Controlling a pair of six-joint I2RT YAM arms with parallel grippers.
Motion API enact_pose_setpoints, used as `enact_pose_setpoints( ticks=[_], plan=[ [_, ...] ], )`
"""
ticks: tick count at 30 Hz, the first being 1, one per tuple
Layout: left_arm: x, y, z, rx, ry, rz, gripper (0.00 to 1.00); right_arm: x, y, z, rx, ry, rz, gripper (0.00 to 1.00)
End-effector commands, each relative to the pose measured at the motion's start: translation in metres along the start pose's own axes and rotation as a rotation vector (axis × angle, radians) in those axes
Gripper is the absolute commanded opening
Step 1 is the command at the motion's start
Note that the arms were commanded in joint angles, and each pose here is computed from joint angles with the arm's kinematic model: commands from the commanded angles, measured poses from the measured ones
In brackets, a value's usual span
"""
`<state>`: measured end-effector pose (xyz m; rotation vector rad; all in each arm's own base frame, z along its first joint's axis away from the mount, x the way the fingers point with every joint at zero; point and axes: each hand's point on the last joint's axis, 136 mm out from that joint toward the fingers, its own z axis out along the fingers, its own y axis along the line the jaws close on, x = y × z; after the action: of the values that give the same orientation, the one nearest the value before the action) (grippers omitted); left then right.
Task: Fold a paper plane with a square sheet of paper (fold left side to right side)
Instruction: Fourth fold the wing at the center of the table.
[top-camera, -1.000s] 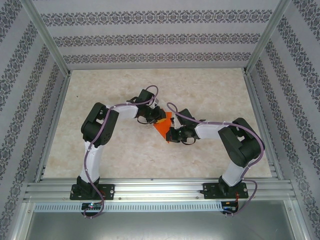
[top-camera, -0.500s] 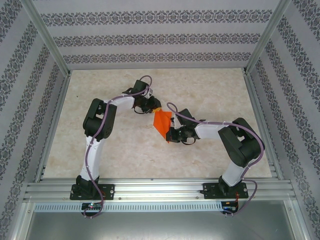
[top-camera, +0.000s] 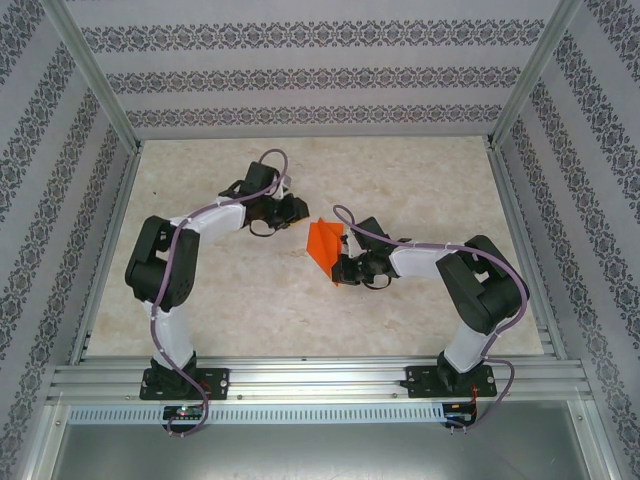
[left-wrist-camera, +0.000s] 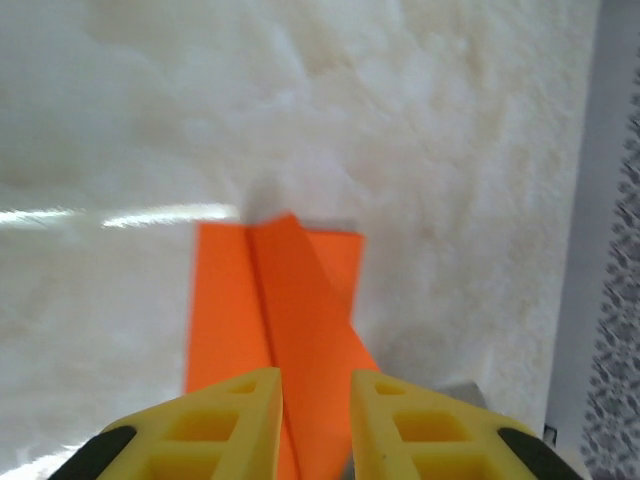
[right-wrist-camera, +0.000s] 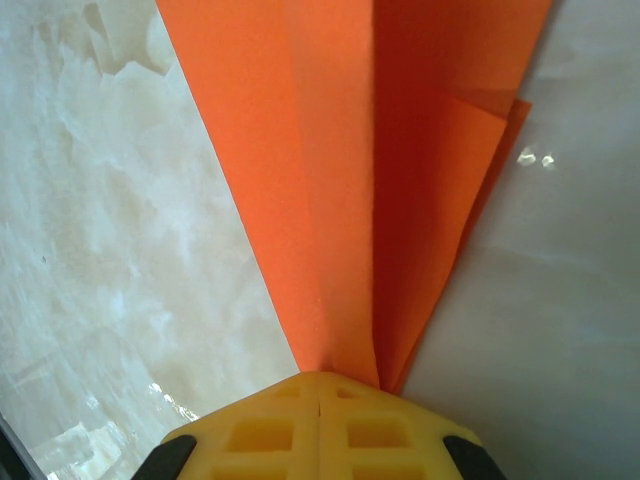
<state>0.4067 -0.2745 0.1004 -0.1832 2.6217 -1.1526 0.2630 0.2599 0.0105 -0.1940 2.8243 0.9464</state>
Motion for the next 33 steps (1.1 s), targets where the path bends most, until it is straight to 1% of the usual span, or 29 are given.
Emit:
enact_pose_setpoints(
  ticks=[1,3,5,11,13,17,23,29,33],
  plan=[
    [0.043,-0.019,0.021,0.067,0.093,0.052,0.26,0.045,-0.045,0.007,0.145,0.147,0.082,0.02],
    [0.06,-0.026,0.031,0.091,0.13,0.058,0.25,0.045,-0.046,0.007,0.148,0.149,0.082,0.02],
    [0.069,-0.033,0.042,0.121,0.154,0.055,0.25,0.046,-0.047,0.007,0.155,0.15,0.083,0.02],
    [0.075,-0.035,0.068,0.159,0.195,0.024,0.25,0.046,-0.048,0.006,0.161,0.148,0.081,0.02],
    [0.073,-0.028,0.073,0.137,0.187,0.018,0.25,0.046,-0.049,0.006,0.163,0.15,0.083,0.02],
    [0.065,-0.005,0.083,0.039,0.17,0.017,0.25,0.047,-0.049,0.006,0.164,0.155,0.085,0.02],
    [0.044,0.026,0.087,-0.02,0.126,-0.032,0.24,0.051,-0.05,0.004,0.162,0.158,0.081,0.02],
    [0.038,0.038,0.091,-0.052,0.13,-0.025,0.24,0.051,-0.044,0.002,0.135,0.148,0.07,0.02],
    [0.041,0.048,0.095,-0.083,0.138,-0.024,0.24,0.04,-0.031,-0.004,0.088,0.11,0.057,0.02]
  ],
)
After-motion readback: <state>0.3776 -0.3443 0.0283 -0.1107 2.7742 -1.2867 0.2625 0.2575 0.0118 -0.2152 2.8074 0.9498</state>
